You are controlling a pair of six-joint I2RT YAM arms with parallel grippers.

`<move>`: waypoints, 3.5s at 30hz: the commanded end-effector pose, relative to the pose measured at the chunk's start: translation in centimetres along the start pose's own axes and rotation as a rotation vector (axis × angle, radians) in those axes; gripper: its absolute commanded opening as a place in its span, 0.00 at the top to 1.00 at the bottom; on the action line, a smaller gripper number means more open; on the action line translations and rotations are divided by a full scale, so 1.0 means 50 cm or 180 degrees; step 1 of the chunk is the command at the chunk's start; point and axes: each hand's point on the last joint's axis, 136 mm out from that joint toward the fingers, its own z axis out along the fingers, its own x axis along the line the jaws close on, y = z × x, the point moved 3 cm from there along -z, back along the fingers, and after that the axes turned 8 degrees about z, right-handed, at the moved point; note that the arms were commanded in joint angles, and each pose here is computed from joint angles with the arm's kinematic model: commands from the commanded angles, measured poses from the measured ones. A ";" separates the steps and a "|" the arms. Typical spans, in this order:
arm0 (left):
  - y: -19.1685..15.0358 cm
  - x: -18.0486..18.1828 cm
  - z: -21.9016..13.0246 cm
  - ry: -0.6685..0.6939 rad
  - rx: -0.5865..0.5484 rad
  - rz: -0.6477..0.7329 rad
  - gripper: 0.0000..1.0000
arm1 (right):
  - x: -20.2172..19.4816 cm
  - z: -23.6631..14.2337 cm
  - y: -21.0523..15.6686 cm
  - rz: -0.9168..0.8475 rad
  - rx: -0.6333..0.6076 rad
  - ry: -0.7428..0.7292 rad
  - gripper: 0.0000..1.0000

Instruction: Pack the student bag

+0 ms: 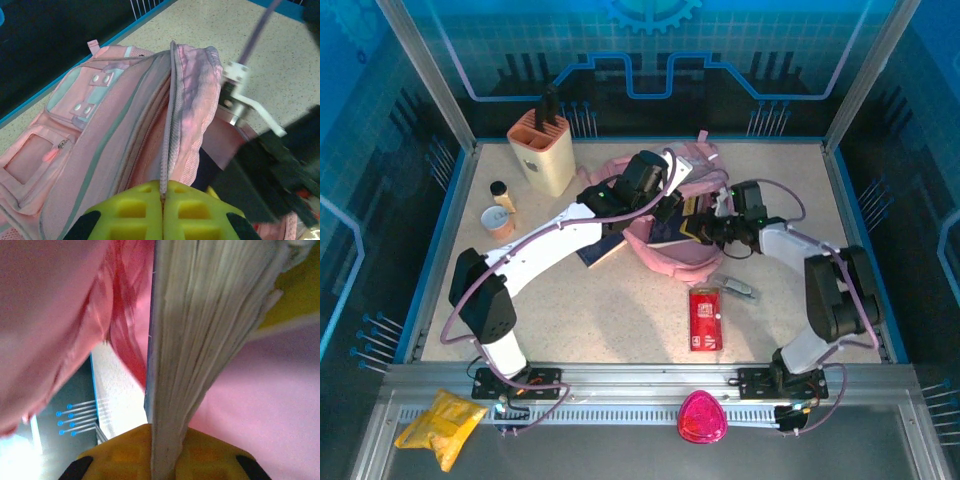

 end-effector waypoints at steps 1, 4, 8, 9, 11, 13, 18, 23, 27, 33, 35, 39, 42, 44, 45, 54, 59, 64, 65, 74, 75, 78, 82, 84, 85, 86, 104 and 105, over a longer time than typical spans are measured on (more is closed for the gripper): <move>0.069 0.019 -0.060 0.0115 -0.0440 0.0003 1.00 | 0.009 0.006 0.069 -0.0156 -0.0158 0.0168 0.90; 0.067 0.018 -0.055 0.0126 -0.0433 0.0004 1.00 | -0.036 0.013 0.098 -0.0053 -0.0164 -0.0017 0.71; 0.062 0.019 -0.048 0.0132 -0.0392 0.0000 1.00 | -0.057 -0.037 0.099 -0.0211 -0.0492 -0.0410 0.55; 0.062 0.018 -0.047 0.0133 -0.0391 0.0002 1.00 | -0.058 -0.052 0.091 -0.0316 -0.0606 -0.0550 0.48; 0.062 0.018 -0.045 0.0133 -0.0392 0.0002 1.00 | -0.063 -0.070 0.067 -0.0423 -0.0679 -0.0741 0.44; 0.062 0.020 -0.043 0.0147 -0.0390 -0.0003 1.00 | -0.075 -0.077 0.038 -0.0418 -0.0688 -0.0824 0.45; 0.064 0.019 -0.042 0.0139 -0.0400 0.0005 1.00 | -0.100 -0.024 -0.045 -0.0469 -0.0480 -0.0856 0.64; 0.061 0.016 -0.035 0.0113 -0.0360 -0.0026 1.00 | -0.082 0.040 -0.037 -0.0475 -0.0418 -0.0704 0.82; 0.054 0.016 -0.031 0.0116 -0.0317 -0.0043 1.00 | -0.079 0.049 0.028 -0.0592 -0.0852 -0.0799 0.93; 0.033 0.013 -0.021 0.0124 -0.0227 -0.0065 1.00 | -0.065 0.015 0.108 -0.0677 -0.1215 -0.0826 0.95; 0.026 0.011 -0.015 0.0121 -0.0197 -0.0081 1.00 | -0.062 0.007 0.095 -0.0733 -0.1158 -0.0877 0.93; 0.019 0.010 -0.009 0.0120 -0.0148 -0.0143 1.00 | -0.072 -0.028 0.031 -0.0797 -0.1075 -0.0939 0.85; 0.016 0.007 -0.012 0.0088 -0.0144 -0.0241 0.97 | -0.070 -0.070 -0.022 -0.0891 -0.1081 -0.1022 0.73; 0.021 0.005 -0.030 0.0027 -0.0150 -0.0419 0.91 | -0.065 -0.102 -0.054 -0.0964 -0.1101 -0.1072 0.65; 0.025 0.003 -0.045 -0.0022 -0.0171 -0.0513 0.85 | -0.062 -0.122 -0.070 -0.1002 -0.1122 -0.1121 0.61; -0.081 0.016 -0.161 0.0178 -0.0201 -0.1428 0.42 | -0.002 -0.211 -0.133 -0.1406 -0.1023 -0.1210 0.39; -0.205 0.058 -0.161 0.0775 0.0292 -0.1778 0.32 | 0.021 -0.182 -0.180 -0.1643 -0.0596 -0.1117 0.30; -0.339 0.113 -0.124 0.1387 0.0987 -0.2235 0.28 | 0.033 -0.135 -0.232 -0.1703 -0.0246 -0.0972 0.24; -0.357 0.119 -0.115 0.1421 0.1059 -0.2303 0.28 | 0.033 -0.128 -0.241 -0.1731 -0.0222 -0.0978 0.23; -0.471 0.161 -0.007 0.1506 0.1558 -0.2660 0.30 | 0.022 -0.100 -0.272 -0.1696 -0.0086 -0.0933 0.19; -0.477 0.163 0.004 0.1476 0.1593 -0.2706 0.31 | 0.023 -0.100 -0.273 -0.1696 -0.0076 -0.0931 0.19; -0.494 0.162 0.031 0.1428 0.1621 -0.2781 0.35 | 0.026 -0.102 -0.273 -0.1708 -0.0077 -0.0922 0.18; -0.523 0.154 0.055 0.1421 0.1817 -0.2794 0.39 | 0.031 -0.104 -0.271 -0.1727 -0.0077 -0.0944 0.16; -0.540 0.148 0.058 0.1429 0.1934 -0.2795 0.43 | 0.037 -0.105 -0.269 -0.1745 -0.0081 -0.0943 0.16; -0.551 0.143 0.055 0.1440 0.1991 -0.2804 0.44 | 0.038 -0.105 -0.269 -0.1754 -0.0082 -0.0945 0.15; -0.559 0.138 0.052 0.1437 0.2021 -0.2811 0.45 | 0.041 -0.105 -0.267 -0.1761 -0.0093 -0.0949 0.15; -0.710 -0.011 -0.155 0.1505 0.2729 -0.2770 0.49 | 0.048 -0.055 -0.331 -0.1737 0.0421 -0.0847 0.00; -0.709 -0.016 -0.163 0.1459 0.2669 -0.2822 0.49 | 0.050 -0.047 -0.344 -0.1753 0.0477 -0.0833 0.00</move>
